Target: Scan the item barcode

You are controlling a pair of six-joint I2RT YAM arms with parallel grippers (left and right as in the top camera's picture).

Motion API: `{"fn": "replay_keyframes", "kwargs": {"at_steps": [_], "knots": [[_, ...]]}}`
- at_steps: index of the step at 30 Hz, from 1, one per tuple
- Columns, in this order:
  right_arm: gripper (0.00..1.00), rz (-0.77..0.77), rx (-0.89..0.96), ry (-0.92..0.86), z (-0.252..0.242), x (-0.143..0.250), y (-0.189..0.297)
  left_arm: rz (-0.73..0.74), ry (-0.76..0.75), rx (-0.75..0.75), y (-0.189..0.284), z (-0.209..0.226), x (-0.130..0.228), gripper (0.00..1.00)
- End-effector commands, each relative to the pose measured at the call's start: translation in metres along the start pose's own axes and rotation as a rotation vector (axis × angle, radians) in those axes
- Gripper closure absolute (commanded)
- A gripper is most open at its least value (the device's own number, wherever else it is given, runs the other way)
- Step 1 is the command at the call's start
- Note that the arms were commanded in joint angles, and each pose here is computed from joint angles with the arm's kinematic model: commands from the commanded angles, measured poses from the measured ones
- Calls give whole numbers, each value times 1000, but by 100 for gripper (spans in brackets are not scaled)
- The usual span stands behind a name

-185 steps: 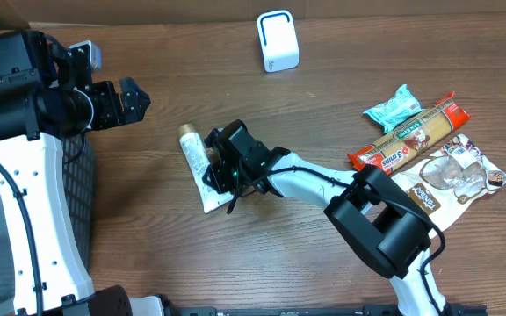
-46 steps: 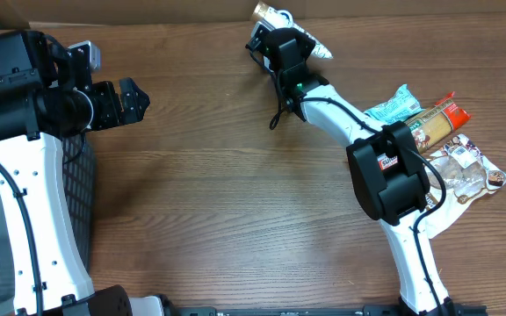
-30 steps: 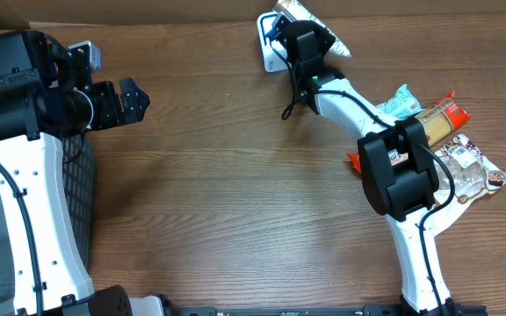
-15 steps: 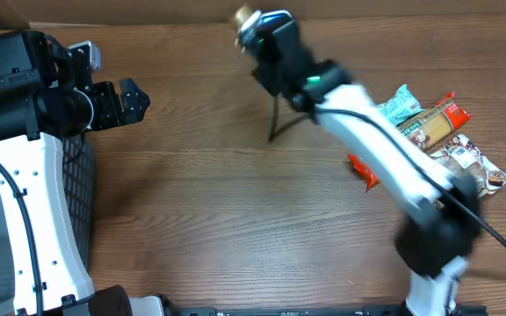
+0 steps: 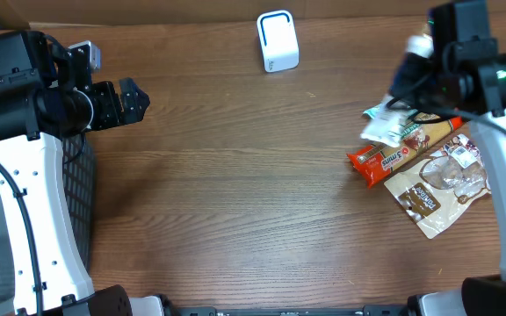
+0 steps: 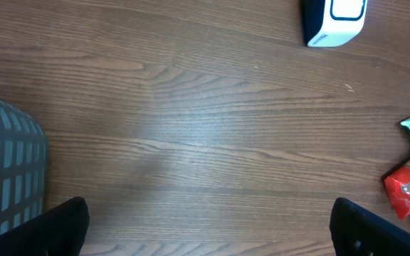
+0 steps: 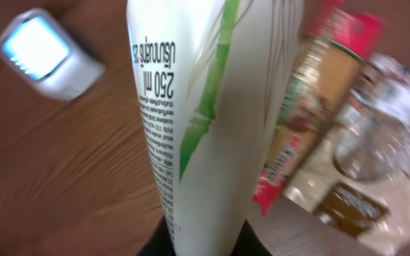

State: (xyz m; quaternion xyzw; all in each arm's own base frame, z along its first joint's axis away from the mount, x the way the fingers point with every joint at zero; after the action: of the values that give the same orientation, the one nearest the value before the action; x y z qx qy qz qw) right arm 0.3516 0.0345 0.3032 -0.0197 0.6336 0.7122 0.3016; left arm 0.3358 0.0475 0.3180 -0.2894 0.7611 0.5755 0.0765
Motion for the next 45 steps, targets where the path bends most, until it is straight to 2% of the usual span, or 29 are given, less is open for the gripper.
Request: {"fn": "replay_keyframes", "kwargs": {"at_steps": [1, 3, 9, 15, 16, 18, 19, 22, 27, 30, 31, 32, 33, 41, 45], "knots": [[96, 1, 169, -325, -42, 3, -30, -25, -13, 4, 7, -3, -4, 1], [96, 23, 218, -391, -61, 11, -56, -25, -13, 4, 7, -3, -4, 0], [96, 34, 279, -446, -102, 38, -127, -25, -13, 4, 7, -3, -4, 0], [96, 55, 301, -456, -121, 57, -151, -25, -13, 4, 7, -3, -4, 0], [87, 61, 298, -433, -121, 57, -151, -25, -13, 4, 7, -3, -4, 0], [59, 75, 281, -385, -119, 57, -151, -25, -13, 4, 7, -3, -4, 0], [50, 88, 256, -355, -115, 58, -151, -25, -13, 4, 7, -3, -4, 1], [45, 130, 152, -247, -100, 56, -146, -25, -13, 4, 7, -3, -4, 0], [44, 117, 28, -156, -80, 45, -99, -25, -13, 4, 7, -3, -4, 0], [40, 35, -73, -57, -66, 45, -32, -25, -13, 4, 7, -3, -4, 0], [29, -38, -154, -14, -61, 60, 23, -25, -13, 4, 7, -3, -4, 0], [18, -63, -179, -9, -61, 68, 41, -25, -13, 4, 7, -3, -4, 0], [0, -84, -194, -5, -62, 75, 55, -25, -13, 4, 7, -3, -4, 0], [0, -363, -289, 32, -75, 121, 141, -25, -13, 4, 7, -3, -4, 0], [0, -417, -217, 90, -92, 143, 154, -25, -13, 4, 7, -3, -4, 0]]}}
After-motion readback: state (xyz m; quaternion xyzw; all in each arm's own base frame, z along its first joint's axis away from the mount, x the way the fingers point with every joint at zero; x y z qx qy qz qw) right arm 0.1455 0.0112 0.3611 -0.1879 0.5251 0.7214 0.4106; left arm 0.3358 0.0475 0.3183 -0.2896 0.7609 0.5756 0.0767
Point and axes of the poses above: each gripper's point midway between its finger pads, its own y axis back along the fingers, its own z axis along the line the jaws close on, x = y × z, the point moved 4 cm from there along y, back along the fingers, and after that the axes turned 8 degrees about y, right-handed, at the moved point
